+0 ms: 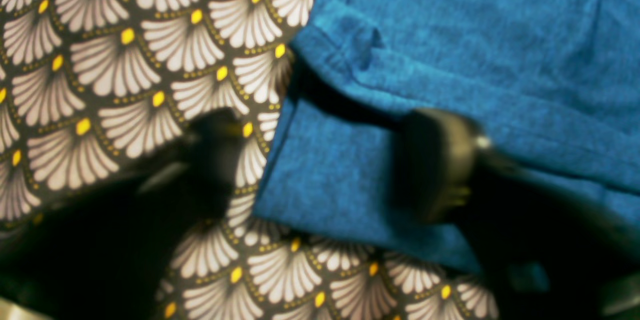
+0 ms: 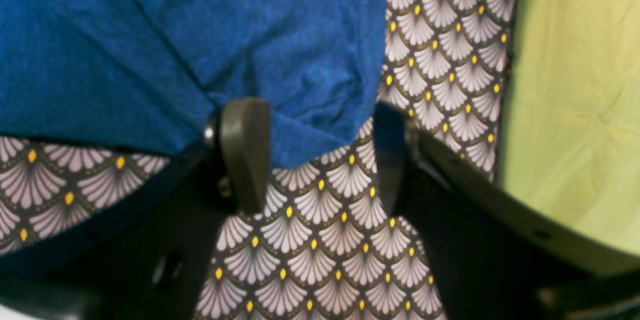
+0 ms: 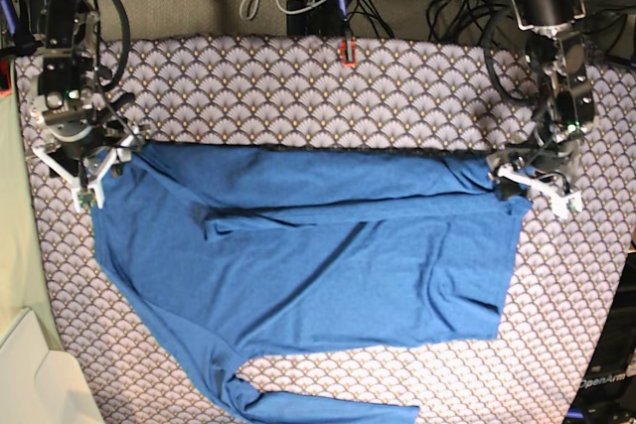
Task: Fold the T-shirt properly
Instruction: 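Slide both grippers outward along the folded edge toward the shirt's sides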
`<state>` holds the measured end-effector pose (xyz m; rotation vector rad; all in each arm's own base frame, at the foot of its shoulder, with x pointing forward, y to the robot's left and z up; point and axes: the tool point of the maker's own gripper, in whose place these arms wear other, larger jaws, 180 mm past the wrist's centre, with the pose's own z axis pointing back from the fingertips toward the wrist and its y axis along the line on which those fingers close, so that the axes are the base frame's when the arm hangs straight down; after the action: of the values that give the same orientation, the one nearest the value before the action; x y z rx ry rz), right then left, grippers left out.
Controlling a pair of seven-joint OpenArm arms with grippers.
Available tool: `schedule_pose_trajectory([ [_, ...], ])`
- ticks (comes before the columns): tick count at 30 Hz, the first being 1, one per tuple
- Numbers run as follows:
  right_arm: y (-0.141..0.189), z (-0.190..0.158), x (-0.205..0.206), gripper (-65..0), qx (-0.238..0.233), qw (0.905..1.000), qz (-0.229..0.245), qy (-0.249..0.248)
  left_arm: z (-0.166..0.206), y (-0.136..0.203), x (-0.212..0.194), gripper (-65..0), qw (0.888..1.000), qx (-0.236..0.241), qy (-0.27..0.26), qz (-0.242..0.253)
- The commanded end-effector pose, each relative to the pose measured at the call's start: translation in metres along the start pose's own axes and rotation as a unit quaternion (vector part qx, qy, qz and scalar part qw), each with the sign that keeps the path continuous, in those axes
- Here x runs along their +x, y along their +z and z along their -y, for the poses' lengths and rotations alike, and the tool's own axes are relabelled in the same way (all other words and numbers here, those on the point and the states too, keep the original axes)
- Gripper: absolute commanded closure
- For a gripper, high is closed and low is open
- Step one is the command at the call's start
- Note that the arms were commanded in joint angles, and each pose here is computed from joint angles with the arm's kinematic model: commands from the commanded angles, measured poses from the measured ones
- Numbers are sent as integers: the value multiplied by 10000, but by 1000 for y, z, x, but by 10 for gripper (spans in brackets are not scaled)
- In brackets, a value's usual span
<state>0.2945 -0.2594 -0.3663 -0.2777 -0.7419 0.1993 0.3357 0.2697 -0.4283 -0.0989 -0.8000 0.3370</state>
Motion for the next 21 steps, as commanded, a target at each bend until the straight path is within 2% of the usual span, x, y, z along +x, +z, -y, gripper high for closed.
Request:
schedule_pose_trajectory([
  [1, 3, 11, 13, -337, -128, 9997, 215, 20, 5, 0, -20, -322, 9990, -110, 43, -421],
  [3, 2, 13, 16, -337, -146, 9996, 236, 8, 4, 0, -18, -149, 9991, -87, 41, -403],
  [5, -5, 14, 15, -337, -145, 9997, 173, -39, 6, -1, -12, -8, 9993, -98, 30, -363],
  [7, -14, 17, 11, -337, -141, 9998, 58, -111, 5, -2, -15, -2, 9991, -92, 43, -406],
  [9, -22, 21, 4, -337, -167, 9996, -79, -211, 4, -4, -17, -36, 9989, -86, 71, -455],
  [13, -31, 28, 1, -337, -206, 9990, -195, -347, 1, -4, -19, 0, 9987, -52, 78, -494],
  [17, -33, 33, 2, -337, -242, 9986, -204, -414, 0, -4, -19, -3, 9988, -42, 68, -490],
  [21, -42, 31, -13, -337, -190, 9977, -440, -476, 0, -3, -16, -3, 9989, -43, 52, -460],
])
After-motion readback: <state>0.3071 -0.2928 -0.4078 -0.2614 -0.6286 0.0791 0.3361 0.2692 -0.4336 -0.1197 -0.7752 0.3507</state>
